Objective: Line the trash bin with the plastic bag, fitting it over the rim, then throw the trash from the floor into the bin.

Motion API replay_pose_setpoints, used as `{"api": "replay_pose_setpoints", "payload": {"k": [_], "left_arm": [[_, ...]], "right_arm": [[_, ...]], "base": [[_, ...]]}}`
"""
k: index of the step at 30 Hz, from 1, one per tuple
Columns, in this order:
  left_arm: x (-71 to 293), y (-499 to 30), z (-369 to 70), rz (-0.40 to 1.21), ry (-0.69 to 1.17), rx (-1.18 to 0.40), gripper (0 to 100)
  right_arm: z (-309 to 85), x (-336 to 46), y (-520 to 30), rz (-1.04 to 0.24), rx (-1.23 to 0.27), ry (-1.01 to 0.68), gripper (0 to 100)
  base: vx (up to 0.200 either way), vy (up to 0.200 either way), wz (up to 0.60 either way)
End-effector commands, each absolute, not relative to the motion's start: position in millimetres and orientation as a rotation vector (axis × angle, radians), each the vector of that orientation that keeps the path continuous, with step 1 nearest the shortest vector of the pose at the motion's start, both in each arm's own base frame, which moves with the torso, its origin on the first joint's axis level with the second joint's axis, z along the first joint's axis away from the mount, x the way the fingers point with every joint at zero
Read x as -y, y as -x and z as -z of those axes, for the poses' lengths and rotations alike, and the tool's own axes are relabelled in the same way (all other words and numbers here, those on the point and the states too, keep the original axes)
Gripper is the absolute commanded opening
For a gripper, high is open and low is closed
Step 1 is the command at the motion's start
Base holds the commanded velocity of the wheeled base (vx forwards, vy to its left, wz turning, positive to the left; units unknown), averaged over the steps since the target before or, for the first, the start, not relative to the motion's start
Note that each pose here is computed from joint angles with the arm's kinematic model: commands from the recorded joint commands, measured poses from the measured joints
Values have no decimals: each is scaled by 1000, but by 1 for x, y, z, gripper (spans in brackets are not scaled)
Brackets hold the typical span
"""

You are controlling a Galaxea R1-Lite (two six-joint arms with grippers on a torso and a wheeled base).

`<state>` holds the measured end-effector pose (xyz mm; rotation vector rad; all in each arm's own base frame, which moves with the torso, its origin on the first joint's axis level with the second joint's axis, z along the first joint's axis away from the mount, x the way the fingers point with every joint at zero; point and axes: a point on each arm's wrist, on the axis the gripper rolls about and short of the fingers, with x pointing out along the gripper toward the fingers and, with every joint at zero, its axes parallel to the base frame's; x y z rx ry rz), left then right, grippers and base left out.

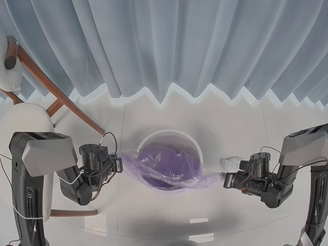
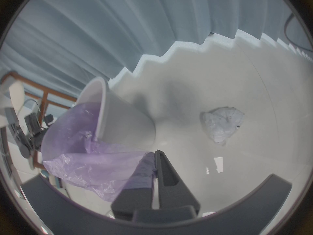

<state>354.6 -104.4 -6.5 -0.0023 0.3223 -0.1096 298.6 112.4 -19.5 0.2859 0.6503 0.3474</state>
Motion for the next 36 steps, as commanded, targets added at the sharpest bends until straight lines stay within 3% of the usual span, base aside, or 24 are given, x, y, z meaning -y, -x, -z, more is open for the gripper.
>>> {"api": "replay_pose_setpoints", "payload": {"k": [1,6,14,15,17,18,27,36], "left_arm": [[105,-370,-2,121,30,-242,0],[112,-370,-7,166,74,-233,0],[119,-362,-3,190,81,-249,0],[119,-362,-3,190,81,-249,0],[119,-361,-6,189,86,-232,0],[119,-361,-8,190,90,-221,100],[108,-328,-23,190,82,-226,100],[90,-297,-21,161,62,-284,100]], "right_arm": [[-5,-114,-304,-401,-588,-371,0],[-16,-116,-304,-463,-581,-439,0],[-14,-116,-301,-460,-594,-435,0],[-14,-116,-301,-460,-594,-435,100],[-16,-115,-299,-460,-592,-428,100],[-15,-114,-291,-451,-608,-420,100],[-7,-102,-255,-507,-598,-164,100],[-27,-100,-257,-553,-376,-102,100]], "base": [[0,0,0],[0,0,0],[0,0,0],[0,0,0],[0,0,0],[0,0,0],[0,0,0],[0,0,0]]}}
